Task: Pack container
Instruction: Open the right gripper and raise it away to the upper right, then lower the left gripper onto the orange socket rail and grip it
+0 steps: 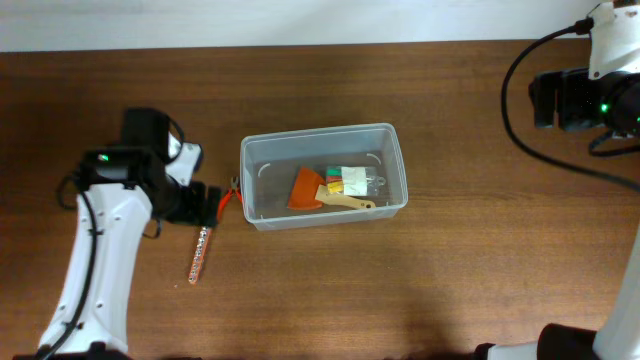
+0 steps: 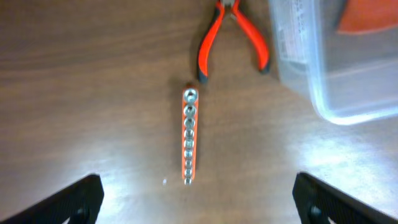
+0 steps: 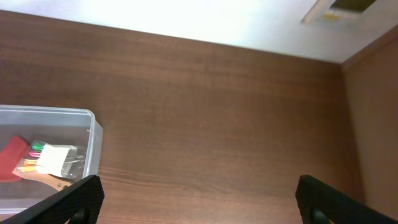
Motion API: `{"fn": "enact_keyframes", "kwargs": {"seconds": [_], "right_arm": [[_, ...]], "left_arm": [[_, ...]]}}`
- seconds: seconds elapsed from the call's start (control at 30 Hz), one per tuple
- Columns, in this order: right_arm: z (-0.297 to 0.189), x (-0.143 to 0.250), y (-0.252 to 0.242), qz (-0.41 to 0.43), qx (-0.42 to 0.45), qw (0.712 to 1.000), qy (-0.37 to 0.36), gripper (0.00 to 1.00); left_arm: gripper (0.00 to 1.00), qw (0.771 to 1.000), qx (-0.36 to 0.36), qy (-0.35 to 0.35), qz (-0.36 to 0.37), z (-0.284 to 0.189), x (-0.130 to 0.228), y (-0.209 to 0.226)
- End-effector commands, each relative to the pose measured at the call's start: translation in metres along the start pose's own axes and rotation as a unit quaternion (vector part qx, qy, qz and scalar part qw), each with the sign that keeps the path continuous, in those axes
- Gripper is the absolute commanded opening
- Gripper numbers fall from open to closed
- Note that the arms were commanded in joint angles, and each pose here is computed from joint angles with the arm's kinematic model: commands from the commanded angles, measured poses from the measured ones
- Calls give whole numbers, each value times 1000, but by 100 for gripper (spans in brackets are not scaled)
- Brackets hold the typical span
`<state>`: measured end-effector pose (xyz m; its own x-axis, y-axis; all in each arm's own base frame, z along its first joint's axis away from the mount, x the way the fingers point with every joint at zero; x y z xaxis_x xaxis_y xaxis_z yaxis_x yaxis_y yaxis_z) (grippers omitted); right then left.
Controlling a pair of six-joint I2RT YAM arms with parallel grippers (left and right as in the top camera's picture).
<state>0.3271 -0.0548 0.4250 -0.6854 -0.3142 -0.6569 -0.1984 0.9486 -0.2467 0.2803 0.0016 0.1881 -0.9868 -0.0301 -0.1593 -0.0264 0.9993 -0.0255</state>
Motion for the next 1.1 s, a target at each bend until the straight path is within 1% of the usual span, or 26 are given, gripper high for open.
{"fn": "enact_keyframes", "kwargs": {"seconds": [0.0,0.07,0.2,0.27,0.4,0.53,0.67,0.83,1.07], "right_arm": [[13,-1,2,17,-33,999,-1,99],[18,-2,1,17,-35,999,3,99],[32,0,1,19,-43,999,18,99],[37,1,1,20,-46,998,24,99],[44,3,1,22,-50,998,33,99],[44,3,1,22,-50,998,33,99],[44,4,1,22,-52,998,36,99],[44,4,1,22,-52,998,36,98],[44,4,2,22,-53,998,37,99]], "left_arm": [[99,1000,3,24,-2,26,15,0],[99,1000,3,30,9,43,22,0],[99,999,3,48,4,75,43,1],[99,999,3,48,4,86,48,2],[99,999,-3,34,-4,99,47,4],[99,999,-11,35,-5,114,46,6],[99,999,-17,51,-5,132,46,8],[99,996,-44,78,-3,150,49,15],[99,994,-49,101,-2,160,55,16]]}}
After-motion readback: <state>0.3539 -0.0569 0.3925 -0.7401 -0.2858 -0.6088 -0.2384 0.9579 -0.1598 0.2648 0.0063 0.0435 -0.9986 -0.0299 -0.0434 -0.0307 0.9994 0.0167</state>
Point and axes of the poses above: each gripper's point midway between its finger pads, its own z axis out along the fingers, its own y axis along the line the jaws close on, x = y × z, the point moved 5 cm from there along -z, back along the fingers, and after that the axes turned 10 degrees about -z, right-handed, at the moved point
